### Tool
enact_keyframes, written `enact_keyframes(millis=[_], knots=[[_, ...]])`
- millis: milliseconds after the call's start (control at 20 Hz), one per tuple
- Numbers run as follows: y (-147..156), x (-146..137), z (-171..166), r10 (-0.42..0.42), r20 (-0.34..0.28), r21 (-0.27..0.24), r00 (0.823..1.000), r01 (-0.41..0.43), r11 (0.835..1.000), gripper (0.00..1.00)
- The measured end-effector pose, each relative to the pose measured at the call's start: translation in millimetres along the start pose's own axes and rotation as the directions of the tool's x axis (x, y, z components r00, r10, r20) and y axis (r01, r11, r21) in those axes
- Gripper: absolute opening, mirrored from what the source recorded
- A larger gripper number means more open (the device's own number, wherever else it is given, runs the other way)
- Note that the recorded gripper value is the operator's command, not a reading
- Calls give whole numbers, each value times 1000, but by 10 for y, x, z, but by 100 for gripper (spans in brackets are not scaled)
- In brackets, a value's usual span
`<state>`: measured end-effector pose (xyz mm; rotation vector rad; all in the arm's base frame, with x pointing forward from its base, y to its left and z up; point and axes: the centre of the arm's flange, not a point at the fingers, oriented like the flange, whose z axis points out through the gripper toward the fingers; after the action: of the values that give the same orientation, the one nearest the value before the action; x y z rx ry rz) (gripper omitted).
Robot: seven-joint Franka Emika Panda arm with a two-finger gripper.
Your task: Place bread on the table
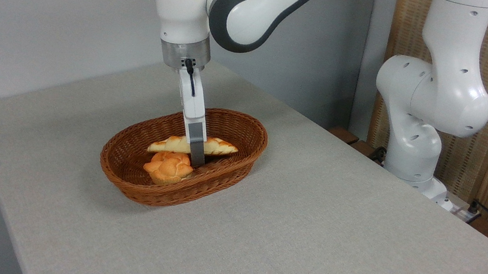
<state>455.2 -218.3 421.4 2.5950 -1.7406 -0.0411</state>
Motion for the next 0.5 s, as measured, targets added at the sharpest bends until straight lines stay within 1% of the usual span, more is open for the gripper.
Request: enact_keyframes(millis=[150,200,400,500], knots=[[2,1,7,1,1,-1,1000,-1,1000,34],[4,3,9,1,1,-1,1000,-1,1000,30],[9,6,11,25,3,-3,1000,-25,1000,28],[12,4,8,27,6,-7,1000,-27,1000,23]])
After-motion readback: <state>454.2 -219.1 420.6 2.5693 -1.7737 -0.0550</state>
